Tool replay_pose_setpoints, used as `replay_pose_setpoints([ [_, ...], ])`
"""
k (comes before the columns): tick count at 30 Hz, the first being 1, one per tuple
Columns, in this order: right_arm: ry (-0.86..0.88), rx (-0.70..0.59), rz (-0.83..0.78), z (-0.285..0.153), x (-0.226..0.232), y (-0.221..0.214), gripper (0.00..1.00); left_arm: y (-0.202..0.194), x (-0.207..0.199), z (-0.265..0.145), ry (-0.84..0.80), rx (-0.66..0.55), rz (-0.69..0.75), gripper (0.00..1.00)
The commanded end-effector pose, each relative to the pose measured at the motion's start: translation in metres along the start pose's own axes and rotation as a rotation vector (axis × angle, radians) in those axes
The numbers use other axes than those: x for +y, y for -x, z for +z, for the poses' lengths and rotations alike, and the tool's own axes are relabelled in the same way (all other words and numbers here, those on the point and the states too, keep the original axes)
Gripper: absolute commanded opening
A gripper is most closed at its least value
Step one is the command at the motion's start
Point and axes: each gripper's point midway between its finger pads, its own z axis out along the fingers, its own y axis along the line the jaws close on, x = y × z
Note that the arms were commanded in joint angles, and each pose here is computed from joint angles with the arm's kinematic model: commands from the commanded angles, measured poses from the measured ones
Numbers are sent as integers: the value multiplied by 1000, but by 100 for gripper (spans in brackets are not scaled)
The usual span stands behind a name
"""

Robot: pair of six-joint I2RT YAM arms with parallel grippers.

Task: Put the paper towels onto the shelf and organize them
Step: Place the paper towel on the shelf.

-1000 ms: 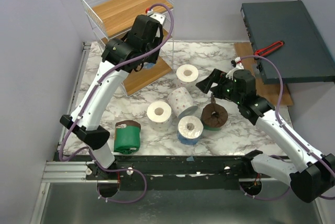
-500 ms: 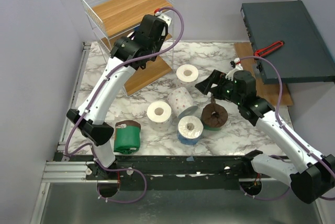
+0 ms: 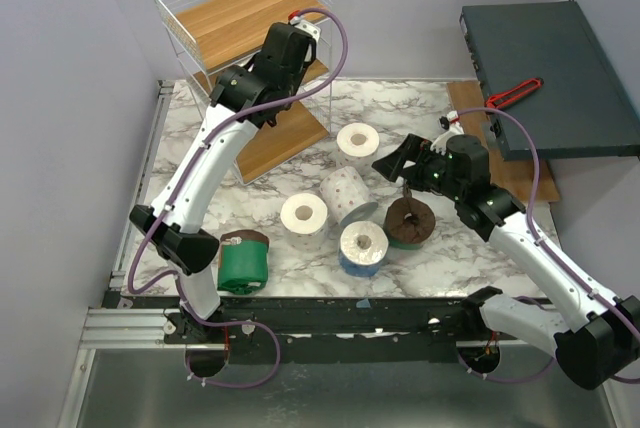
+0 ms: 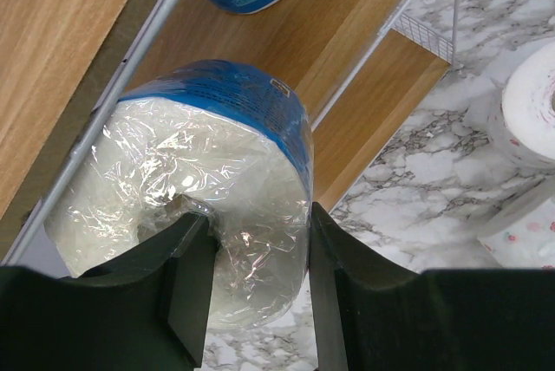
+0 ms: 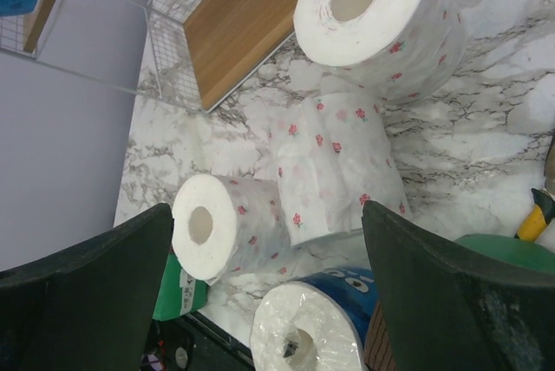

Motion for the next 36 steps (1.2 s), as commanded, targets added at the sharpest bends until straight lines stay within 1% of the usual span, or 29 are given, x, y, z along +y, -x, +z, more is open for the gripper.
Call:
replay_pose_setpoints([
  [1, 9, 22, 2, -5, 1, -7, 92, 18, 25, -5, 88, -61, -29, 28],
  [6, 7, 19, 2, -6, 1, -7, 92, 16, 27, 2, 96, -50, -34, 33],
  [13, 1, 17, -2, -7, 0, -7, 92, 13, 24, 10, 95, -36, -33, 36],
  [16, -1, 15, -4, -8, -1, -7, 92, 12, 22, 11, 93, -32, -30, 42],
  [24, -2, 15, -4, -9, -2, -8, 92, 10, 26, 15, 111, -30, -34, 47],
  [36, -13, 5, -13, -15, -4, -7, 92, 5, 39, 28, 203, -5, -29, 46],
])
